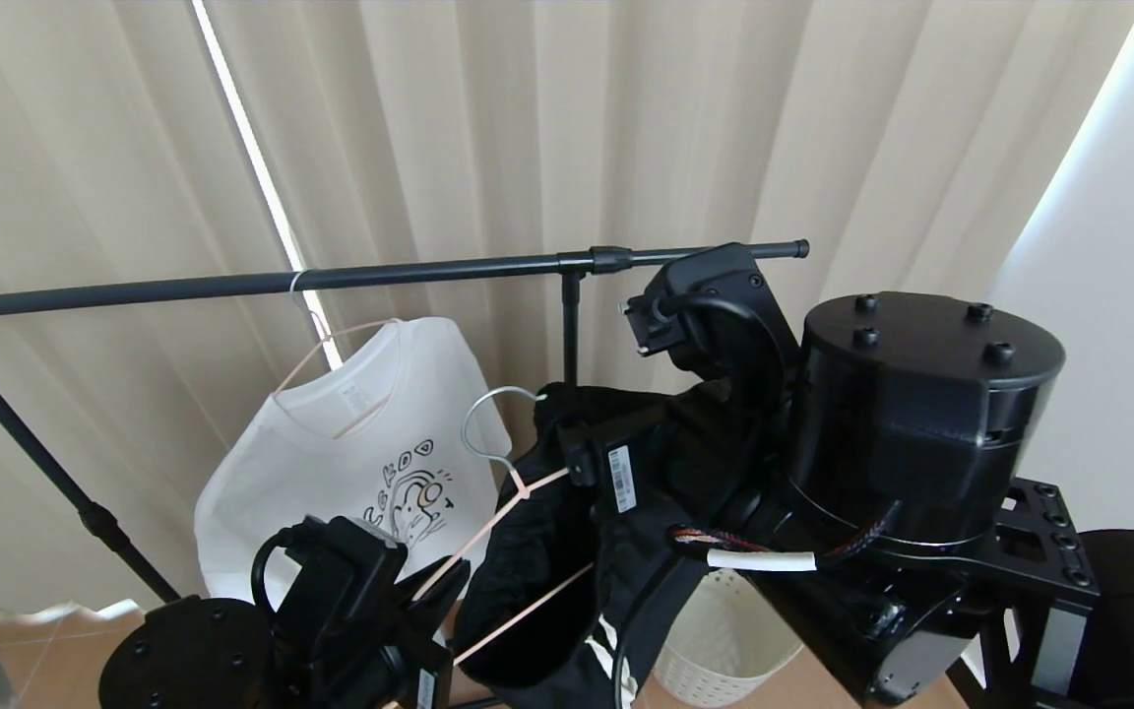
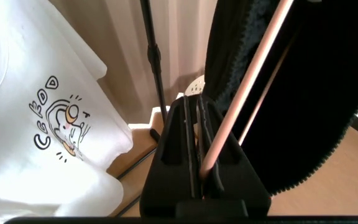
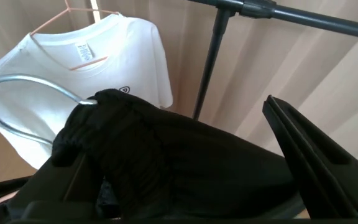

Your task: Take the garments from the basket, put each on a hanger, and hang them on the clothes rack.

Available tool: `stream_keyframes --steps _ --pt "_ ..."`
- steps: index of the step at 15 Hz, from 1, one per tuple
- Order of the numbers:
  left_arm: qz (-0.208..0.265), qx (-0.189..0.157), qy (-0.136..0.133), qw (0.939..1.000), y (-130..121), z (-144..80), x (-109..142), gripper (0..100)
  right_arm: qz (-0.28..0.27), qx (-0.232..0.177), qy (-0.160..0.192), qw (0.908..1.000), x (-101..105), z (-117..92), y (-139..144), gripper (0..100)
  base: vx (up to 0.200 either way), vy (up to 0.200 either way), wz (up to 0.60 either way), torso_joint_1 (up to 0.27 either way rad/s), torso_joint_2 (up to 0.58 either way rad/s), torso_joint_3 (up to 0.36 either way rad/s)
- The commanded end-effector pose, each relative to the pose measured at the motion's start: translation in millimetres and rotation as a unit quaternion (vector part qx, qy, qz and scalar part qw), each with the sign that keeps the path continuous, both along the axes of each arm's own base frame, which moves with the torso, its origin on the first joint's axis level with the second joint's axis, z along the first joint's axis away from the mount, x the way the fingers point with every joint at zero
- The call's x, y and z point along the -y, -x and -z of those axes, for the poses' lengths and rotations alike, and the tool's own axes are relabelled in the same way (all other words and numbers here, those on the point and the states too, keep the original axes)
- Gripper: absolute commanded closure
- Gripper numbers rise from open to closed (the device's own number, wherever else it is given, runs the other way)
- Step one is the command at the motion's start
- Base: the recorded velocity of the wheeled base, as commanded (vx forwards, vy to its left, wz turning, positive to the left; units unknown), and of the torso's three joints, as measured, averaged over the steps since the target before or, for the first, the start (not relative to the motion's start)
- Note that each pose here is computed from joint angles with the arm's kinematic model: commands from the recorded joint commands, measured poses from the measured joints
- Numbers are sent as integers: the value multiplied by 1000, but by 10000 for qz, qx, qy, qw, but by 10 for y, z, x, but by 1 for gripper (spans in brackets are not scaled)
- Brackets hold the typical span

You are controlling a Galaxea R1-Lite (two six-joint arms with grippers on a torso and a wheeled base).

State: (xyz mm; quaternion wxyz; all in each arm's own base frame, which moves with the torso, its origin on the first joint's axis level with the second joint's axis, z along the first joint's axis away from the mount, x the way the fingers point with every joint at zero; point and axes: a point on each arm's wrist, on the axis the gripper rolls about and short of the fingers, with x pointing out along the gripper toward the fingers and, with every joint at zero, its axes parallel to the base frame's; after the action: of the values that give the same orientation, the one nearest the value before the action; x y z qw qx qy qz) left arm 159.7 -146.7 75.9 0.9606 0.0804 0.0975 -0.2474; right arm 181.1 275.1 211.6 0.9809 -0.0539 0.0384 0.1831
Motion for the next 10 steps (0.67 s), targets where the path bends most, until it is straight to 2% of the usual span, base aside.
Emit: stream_keyframes --steps 1,8,10 --pt "6 -42 -42 10000 4 22 -1 100 17 -32 37 10000 -36 51 -32 0 0 0 0 0 0 0" --pt "24 6 -55 10000 1 9 6 100 11 -136 187 9997 -108 193 -69 0 0 0 0 0 0 0" --pt "40 118 48 9999 -3 -49 12 100 19 -144 200 9997 -118 206 -81 0 0 0 0 0 0 0"
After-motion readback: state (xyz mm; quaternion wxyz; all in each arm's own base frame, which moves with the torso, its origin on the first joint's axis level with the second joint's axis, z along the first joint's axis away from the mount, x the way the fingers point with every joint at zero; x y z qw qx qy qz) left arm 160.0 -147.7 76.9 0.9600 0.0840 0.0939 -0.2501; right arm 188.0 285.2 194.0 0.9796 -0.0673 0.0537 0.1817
